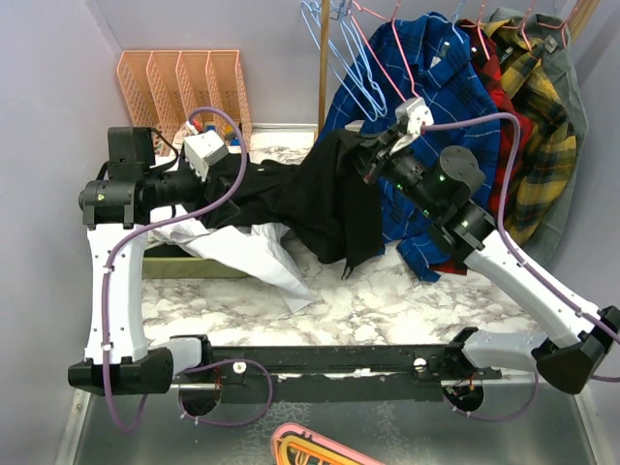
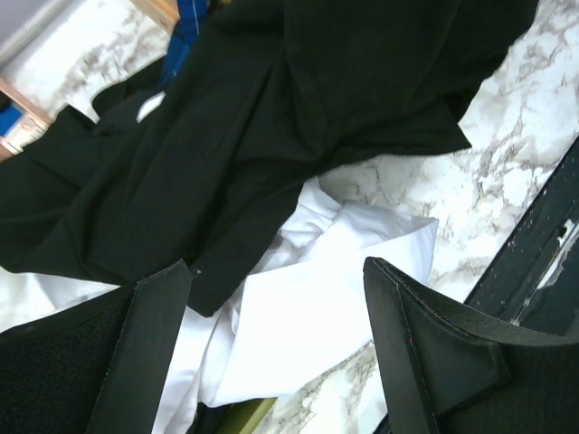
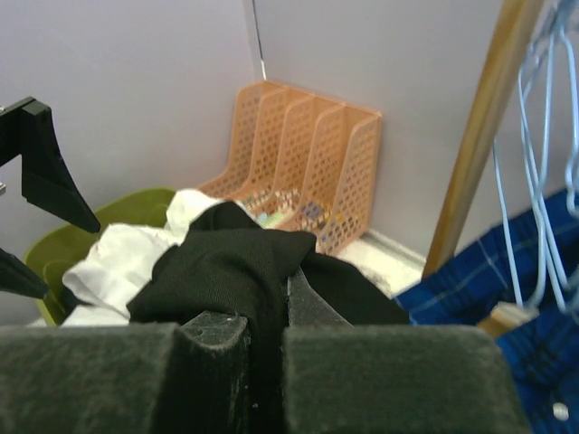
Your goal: Place the shirt on the hanger
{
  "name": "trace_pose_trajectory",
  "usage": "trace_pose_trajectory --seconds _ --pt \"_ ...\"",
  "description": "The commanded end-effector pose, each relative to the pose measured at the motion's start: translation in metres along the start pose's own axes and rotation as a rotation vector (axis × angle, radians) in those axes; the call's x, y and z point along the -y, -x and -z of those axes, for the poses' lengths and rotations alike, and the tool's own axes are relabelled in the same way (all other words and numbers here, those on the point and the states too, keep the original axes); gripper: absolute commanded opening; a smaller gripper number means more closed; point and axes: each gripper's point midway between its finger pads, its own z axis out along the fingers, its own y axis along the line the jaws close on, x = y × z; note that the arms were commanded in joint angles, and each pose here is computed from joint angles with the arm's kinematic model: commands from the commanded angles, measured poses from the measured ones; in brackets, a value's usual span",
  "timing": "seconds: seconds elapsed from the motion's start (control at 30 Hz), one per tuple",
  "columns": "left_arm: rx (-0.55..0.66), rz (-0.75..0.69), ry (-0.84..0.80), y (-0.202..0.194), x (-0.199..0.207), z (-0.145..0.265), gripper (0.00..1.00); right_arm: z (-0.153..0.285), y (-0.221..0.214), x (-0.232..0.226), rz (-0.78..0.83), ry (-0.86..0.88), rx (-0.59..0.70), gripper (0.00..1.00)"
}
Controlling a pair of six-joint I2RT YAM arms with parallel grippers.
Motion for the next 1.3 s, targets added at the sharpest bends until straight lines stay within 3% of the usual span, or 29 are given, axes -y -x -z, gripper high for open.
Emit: trace_pose_trajectory --seconds 0.0,0.07,0.1,0.13,0.2,0.23,0.33,0.5,0.57,0.63,0.73,0.83,0.97,1.1,1.27 --pt "-0.053 -0.052 0.030 -0.025 -0.011 -0.008 0.81 0.031 -0.010 0.019 -0.036 -0.123 -0.012 0.01" --pt "-0.103 -0.049 0.095 -0.037 -0.025 -0.009 0.83 0.048 -0.033 0.023 -0.057 -0.158 -0.063 0.04" --pt "-0.127 -0.054 0.104 -0.041 -0.028 -0.008 0.83 0.056 -0.042 0.026 -0.066 -0.182 -0.084 0.11" --pt "-0.151 -0.064 0.107 -0.045 -0.030 -0.007 0.83 0.065 -0.052 0.032 -0.072 -0.222 -0.111 0.30" --pt "-0.192 -0.085 0.114 -0.052 -0.033 -0.005 0.83 0.083 -0.062 0.046 -0.069 -0.312 -0.136 0.82" --pt "-0.213 -0.099 0.117 -0.055 -0.035 -0.004 0.83 0.091 -0.062 0.053 -0.057 -0.353 -0.137 0.98" --pt "-0.278 -0.125 0.131 -0.070 -0.042 -0.004 0.83 0.107 -0.048 0.061 -0.052 -0.412 -0.131 1.00" --pt "-0.345 -0.108 0.066 -0.091 -0.036 -0.015 0.82 0.107 -0.026 0.027 -0.057 -0.215 -0.138 1.00" --pt "-0.377 -0.107 0.024 -0.099 -0.028 -0.023 0.82 0.103 -0.042 0.027 -0.061 -0.221 -0.229 1.00" --pt "-0.410 -0.123 0.017 -0.107 -0.024 -0.032 0.81 0.106 -0.063 0.046 -0.055 -0.337 -0.298 1.00" --pt "-0.427 -0.173 0.089 -0.109 -0.036 -0.041 0.81 0.110 -0.072 0.056 -0.044 -0.394 -0.294 1.00" --pt "-0.424 -0.197 0.130 -0.106 -0.046 -0.048 0.81 0.099 -0.086 0.030 -0.074 -0.234 -0.299 1.00" --pt "-0.417 -0.211 0.161 -0.102 -0.059 -0.060 0.81 0.081 -0.148 -0.016 -0.177 0.014 -0.441 1.00" --pt "-0.398 -0.237 0.278 -0.094 -0.083 -0.068 0.81 0.073 -0.204 -0.031 -0.281 0.060 -0.513 1.00" --pt "-0.397 -0.247 0.224 -0.097 -0.074 -0.079 0.76 0.059 -0.230 -0.035 -0.316 0.082 -0.527 1.00"
